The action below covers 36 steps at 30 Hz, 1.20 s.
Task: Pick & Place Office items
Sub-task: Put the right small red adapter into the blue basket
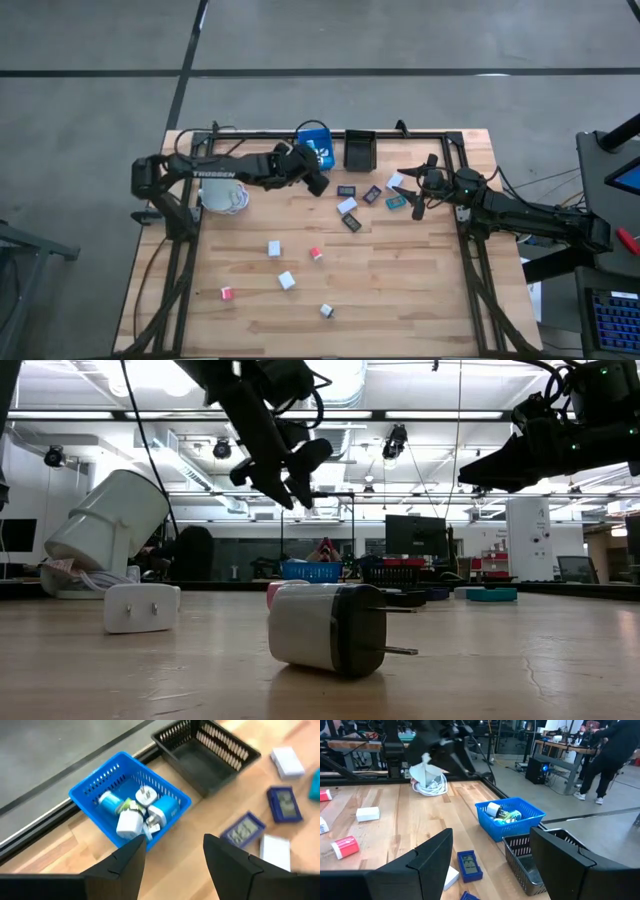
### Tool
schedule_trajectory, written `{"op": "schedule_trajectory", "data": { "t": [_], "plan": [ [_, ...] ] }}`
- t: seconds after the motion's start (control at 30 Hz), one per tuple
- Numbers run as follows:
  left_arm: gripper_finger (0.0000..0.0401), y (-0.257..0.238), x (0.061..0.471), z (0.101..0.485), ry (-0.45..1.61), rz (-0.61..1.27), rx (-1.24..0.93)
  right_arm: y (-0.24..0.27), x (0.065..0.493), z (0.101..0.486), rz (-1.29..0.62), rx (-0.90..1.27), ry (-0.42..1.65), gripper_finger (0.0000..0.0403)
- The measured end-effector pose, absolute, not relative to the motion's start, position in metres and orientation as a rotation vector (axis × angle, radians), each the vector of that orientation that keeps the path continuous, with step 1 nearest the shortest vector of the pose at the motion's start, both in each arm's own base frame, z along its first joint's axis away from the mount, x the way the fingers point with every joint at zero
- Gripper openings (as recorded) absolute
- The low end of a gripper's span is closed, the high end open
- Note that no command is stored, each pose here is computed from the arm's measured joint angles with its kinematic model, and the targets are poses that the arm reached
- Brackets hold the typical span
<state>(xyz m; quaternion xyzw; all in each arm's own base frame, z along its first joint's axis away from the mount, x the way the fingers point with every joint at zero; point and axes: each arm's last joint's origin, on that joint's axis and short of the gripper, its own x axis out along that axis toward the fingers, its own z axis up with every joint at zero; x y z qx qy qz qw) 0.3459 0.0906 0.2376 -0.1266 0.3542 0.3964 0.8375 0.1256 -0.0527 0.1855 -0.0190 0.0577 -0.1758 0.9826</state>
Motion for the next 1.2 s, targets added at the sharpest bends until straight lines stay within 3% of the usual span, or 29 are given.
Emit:
{"op": "schedule_trajectory", "data": {
  "t": [0.37, 0.53, 0.7, 0.97, 1.07, 1.2],
  "plan": [
    [0.0204, 0.046, 0.346, 0.238, 0.803, 0.768, -0.250, -0.053, 0.126, 0.186, -0.354, -0.038, 0.116, 0.0256],
    [0.0204, 0.016, 0.344, 0.235, 0.910, 0.629, -0.086, -0.053, 0.126, 0.185, -0.353, -0.038, 0.116, 0.0256],
    [0.0204, -0.016, 0.338, 0.231, 1.036, 0.431, 0.187, -0.053, 0.126, 0.185, -0.354, -0.038, 0.116, 0.0256],
    [0.0204, -0.061, 0.334, 0.229, 1.082, -0.104, 0.706, -0.053, 0.126, 0.186, -0.353, -0.038, 0.116, 0.0256],
    [0.0204, -0.071, 0.336, 0.231, 1.028, -0.217, 0.775, -0.053, 0.126, 0.186, -0.353, -0.038, 0.116, 0.0256],
    [0.0204, -0.077, 0.340, 0.233, 0.944, -0.355, 0.709, -0.053, 0.126, 0.186, -0.353, -0.038, 0.116, 0.0256]
  ]
}}
